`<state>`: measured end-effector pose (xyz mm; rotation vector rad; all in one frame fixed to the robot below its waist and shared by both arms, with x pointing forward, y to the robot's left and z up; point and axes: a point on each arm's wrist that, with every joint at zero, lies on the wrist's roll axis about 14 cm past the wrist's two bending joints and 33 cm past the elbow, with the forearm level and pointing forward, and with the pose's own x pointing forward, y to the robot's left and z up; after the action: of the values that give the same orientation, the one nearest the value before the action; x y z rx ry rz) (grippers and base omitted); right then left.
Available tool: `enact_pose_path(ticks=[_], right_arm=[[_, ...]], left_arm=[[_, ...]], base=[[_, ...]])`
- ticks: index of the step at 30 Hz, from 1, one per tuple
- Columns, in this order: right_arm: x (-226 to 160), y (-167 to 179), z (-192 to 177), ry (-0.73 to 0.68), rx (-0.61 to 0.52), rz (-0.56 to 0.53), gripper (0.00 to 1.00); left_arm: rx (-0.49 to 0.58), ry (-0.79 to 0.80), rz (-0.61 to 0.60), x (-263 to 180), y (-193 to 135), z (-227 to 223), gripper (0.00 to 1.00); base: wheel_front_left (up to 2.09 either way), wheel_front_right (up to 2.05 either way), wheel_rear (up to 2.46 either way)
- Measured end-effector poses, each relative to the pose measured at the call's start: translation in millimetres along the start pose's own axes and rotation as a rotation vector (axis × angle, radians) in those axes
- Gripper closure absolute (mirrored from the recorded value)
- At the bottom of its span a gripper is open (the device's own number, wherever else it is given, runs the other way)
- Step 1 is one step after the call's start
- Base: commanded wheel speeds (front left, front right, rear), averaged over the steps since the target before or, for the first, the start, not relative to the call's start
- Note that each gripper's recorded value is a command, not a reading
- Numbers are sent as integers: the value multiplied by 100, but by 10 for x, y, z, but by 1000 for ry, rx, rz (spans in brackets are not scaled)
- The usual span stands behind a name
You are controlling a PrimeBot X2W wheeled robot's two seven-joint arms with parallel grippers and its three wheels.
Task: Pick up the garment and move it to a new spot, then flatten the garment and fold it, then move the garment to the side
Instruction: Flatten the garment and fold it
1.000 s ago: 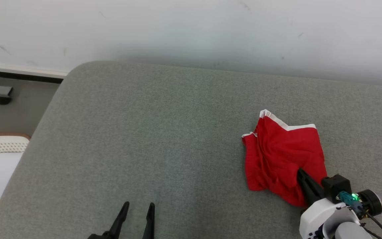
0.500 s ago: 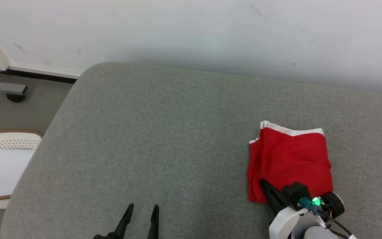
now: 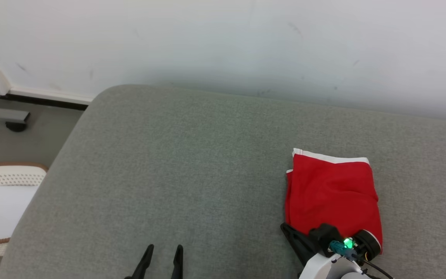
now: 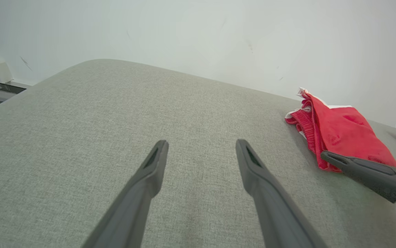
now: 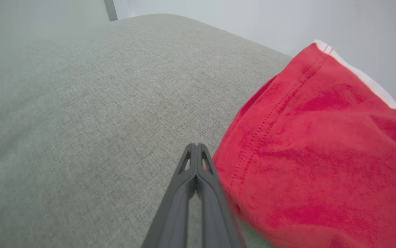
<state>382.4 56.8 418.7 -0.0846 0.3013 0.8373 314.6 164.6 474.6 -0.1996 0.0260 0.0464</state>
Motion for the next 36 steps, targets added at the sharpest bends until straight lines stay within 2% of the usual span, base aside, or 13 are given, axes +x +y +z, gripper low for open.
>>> enact_pose_path(ticks=[6, 7, 8, 10, 11, 12, 18, 25, 30, 36], right_arm=[[-132, -70, 134, -70, 35, -49, 100], [-176, -112, 146, -80, 43, -67, 94], [-222, -155, 164, -95, 48, -86, 85], [-349, -294, 187, -116, 46, -136, 56], [-425, -375, 203, -130, 40, -162, 9], [-508, -465, 220, -144, 39, -193, 0], [-1085, -899, 412, -283, 46, -370, 0], [-1788, -1219, 356, -352, 65, -559, 0], [-2163, -1336, 323, -384, 67, -668, 0], [-2352, -1287, 162, -380, 114, -729, 0]], left_arm=[[4, -24, -9, 9, -4, 67, 0], [7, -30, -11, 11, -3, 84, 0], [13, -35, -12, 9, 1, 95, 0], [22, -43, -15, 1, 9, 118, 0], [25, -48, -19, 3, 4, 130, 0], [27, -53, -24, 13, 0, 145, 0], [43, -67, -51, 64, -27, 189, 0], [52, -52, -79, 67, -60, 143, 0], [54, -37, -83, 30, -61, 94, 0], [44, -31, -106, -11, -103, 72, 0]], base=[[0, 0, 0], [0, 0, 0], [0, 0, 0], [0, 0, 0], [0, 0, 0], [0, 0, 0], [0, 0, 0], [0, 0, 0], [0, 0, 0], [0, 0, 0]])
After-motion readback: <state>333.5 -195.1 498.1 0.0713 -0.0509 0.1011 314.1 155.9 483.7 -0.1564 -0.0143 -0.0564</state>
